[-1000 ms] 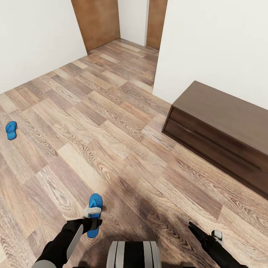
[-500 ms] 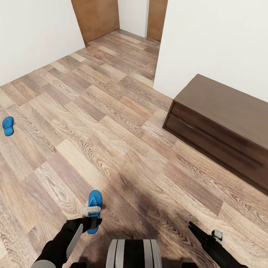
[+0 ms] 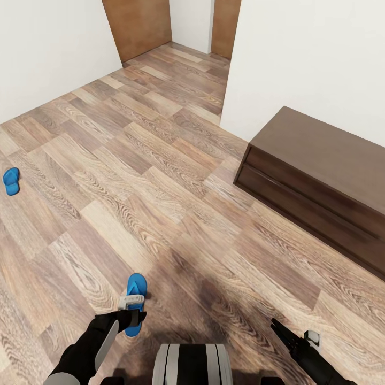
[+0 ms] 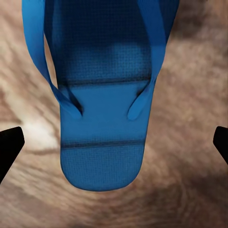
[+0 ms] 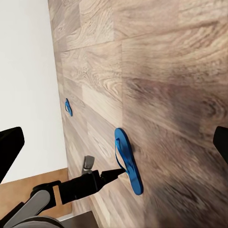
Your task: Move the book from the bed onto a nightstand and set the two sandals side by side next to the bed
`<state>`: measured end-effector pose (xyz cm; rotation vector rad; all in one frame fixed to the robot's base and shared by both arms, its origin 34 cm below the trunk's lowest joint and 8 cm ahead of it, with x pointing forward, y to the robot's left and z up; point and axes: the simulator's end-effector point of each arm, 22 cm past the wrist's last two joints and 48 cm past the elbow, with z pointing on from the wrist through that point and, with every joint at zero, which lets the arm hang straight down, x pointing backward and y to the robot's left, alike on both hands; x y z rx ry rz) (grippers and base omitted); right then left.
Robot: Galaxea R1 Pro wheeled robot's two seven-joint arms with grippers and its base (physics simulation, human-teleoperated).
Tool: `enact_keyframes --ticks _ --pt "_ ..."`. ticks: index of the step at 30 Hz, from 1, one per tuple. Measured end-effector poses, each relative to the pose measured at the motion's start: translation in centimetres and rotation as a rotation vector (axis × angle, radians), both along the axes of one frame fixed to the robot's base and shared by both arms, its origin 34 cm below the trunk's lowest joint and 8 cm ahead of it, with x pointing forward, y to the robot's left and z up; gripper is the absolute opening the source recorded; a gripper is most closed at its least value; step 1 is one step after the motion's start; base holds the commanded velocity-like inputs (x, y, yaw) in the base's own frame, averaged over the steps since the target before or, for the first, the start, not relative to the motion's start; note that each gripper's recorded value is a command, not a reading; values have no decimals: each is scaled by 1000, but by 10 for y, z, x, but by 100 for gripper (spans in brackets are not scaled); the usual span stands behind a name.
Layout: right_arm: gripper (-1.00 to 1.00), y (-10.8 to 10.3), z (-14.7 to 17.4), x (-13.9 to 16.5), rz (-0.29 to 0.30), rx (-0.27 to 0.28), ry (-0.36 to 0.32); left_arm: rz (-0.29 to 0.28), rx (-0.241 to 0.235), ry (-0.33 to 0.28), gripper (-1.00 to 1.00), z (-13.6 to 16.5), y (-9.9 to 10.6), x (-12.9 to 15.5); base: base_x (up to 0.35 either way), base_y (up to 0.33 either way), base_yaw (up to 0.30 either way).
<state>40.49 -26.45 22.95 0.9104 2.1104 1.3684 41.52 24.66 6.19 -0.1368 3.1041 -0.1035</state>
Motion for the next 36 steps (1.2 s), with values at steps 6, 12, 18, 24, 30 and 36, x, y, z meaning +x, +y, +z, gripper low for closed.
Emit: enact_keyframes --ticks 6,12,18,24,30,36 --pt "100 0 0 0 0 0 0 0 -1 -1 100 0 0 1 0 0 0" --pt "100 0 0 0 1 0 0 0 -1 -3 100 0 0 2 0 0 0" --pt "100 0 -8 -7 1 0 25 -1 1 21 100 -8 0 -8 0 0 0" --pt "100 0 -11 -9 0 1 33 0 0 27 100 -11 0 -10 0 0 0" --pt "100 0 -11 -9 1 2 33 -1 2 28 100 -11 0 -10 0 0 0" --pt "100 0 -11 -9 1 2 33 -1 2 28 100 -11 1 -10 0 0 0"
